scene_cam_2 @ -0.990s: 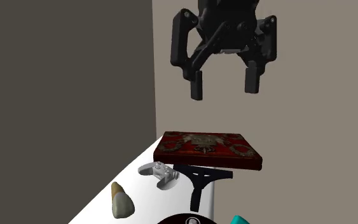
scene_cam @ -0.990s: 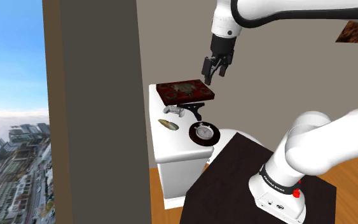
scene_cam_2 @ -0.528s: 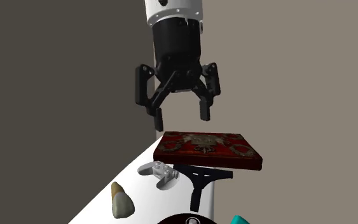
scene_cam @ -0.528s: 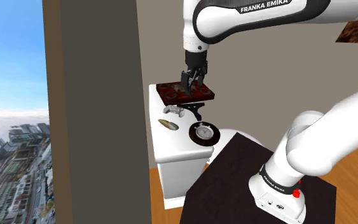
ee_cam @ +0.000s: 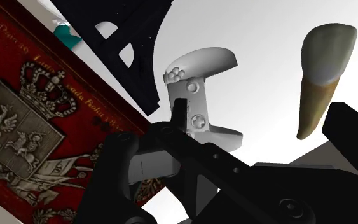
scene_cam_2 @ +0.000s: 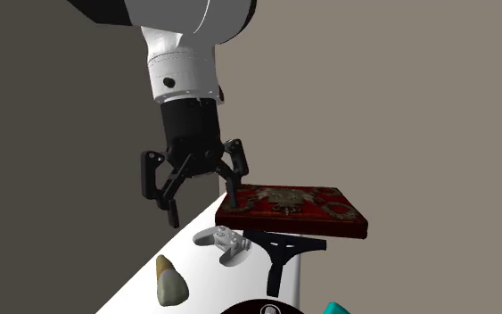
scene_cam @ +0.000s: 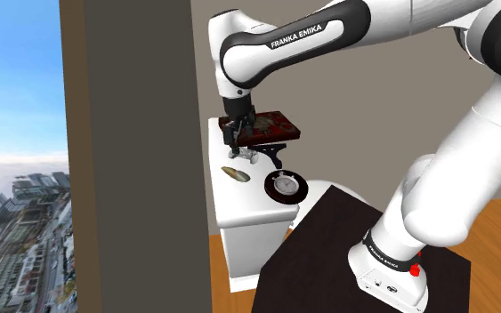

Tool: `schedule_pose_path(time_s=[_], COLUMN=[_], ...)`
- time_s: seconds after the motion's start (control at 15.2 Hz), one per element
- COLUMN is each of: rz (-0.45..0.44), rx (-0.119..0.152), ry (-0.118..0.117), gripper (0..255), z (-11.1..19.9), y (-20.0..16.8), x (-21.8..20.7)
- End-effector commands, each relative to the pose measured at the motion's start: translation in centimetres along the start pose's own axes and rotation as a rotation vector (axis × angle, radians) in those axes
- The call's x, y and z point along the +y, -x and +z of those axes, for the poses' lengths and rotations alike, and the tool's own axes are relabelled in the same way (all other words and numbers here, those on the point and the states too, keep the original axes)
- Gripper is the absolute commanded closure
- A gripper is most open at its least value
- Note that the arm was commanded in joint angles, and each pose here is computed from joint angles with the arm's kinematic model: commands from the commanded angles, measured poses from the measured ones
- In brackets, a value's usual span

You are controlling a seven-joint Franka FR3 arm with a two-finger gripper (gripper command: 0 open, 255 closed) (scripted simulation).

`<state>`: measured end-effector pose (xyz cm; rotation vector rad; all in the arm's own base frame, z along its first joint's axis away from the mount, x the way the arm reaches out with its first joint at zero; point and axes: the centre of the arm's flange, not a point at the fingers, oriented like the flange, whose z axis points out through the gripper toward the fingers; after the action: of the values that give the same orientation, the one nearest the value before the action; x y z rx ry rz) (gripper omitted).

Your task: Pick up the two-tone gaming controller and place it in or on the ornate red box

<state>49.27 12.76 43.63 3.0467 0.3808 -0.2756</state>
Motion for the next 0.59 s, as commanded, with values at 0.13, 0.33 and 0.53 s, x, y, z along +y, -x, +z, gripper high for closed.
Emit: schedule_pose_path(time_s=[0.13,0.33,0.53], rz=[-0.02,-0.02,-0.02], rx=[-0.012,-0.012,-0.012], ry=[-0.001,-0.001,-0.001], gripper=[0,0,0], z=[2.3,3.9,4.7], y=[-1.1,-1.1,-1.0], x=[-0.7,-0.7,-0.7])
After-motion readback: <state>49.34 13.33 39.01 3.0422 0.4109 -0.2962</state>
